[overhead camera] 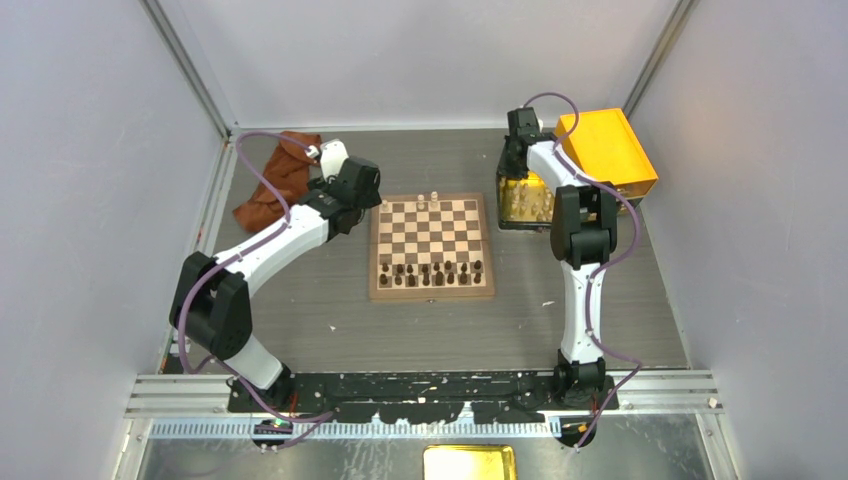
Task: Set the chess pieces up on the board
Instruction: Pick up the chess piece from the storage box.
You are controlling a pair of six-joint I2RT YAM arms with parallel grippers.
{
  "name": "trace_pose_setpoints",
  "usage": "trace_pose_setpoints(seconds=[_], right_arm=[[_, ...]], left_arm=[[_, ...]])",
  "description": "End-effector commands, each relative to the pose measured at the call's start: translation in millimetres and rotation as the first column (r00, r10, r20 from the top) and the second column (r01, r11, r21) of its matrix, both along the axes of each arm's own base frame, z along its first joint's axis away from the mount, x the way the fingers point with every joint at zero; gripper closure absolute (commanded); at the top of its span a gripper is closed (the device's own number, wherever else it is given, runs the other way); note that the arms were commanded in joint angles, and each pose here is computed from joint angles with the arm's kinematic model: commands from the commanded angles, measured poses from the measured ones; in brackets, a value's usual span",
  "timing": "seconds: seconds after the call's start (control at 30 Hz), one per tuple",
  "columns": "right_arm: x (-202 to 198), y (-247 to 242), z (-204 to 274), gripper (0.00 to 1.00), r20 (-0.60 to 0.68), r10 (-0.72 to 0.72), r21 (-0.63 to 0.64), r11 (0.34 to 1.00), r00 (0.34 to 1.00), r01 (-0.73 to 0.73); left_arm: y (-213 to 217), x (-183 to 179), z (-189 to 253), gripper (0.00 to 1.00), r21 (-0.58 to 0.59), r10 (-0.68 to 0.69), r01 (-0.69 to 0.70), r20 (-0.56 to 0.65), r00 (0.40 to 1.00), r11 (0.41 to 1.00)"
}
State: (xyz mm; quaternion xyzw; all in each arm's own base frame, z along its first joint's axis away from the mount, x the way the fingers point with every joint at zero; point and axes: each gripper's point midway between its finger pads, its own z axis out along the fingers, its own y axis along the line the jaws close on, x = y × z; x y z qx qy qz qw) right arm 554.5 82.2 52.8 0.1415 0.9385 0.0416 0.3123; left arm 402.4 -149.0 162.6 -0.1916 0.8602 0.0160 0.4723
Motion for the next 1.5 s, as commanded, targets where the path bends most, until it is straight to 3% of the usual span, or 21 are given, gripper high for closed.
trace_pose_setpoints(seconds=[0.0, 0.83, 1.17, 1.47], right_arm=[[15, 0, 27, 0.96, 0.075, -0.004, 0.008, 1.0, 0.997, 0.003], [5, -13, 56, 0.99, 0.118, -0.032, -0.066, 0.997, 0.993, 0.04], [-2, -11, 94, 0.99, 0.178, -0.031, -0.088, 0.995, 0.984, 0.048], [-20, 20, 128, 0.99, 0.22, 0.035, -0.122, 0.992, 0.975, -0.008]], left_arm=[[-3, 10, 24, 0.18, -0.022, 0.02, -0.018, 0.079, 0.997, 1.0], [-2, 2, 30, 0.18, -0.038, 0.02, -0.017, 0.095, 0.995, 0.999], [-1, -2, 35, 0.18, -0.044, 0.02, -0.016, 0.105, 0.994, 0.999], [3, -8, 36, 0.18, -0.047, 0.02, -0.015, 0.109, 0.994, 0.999]])
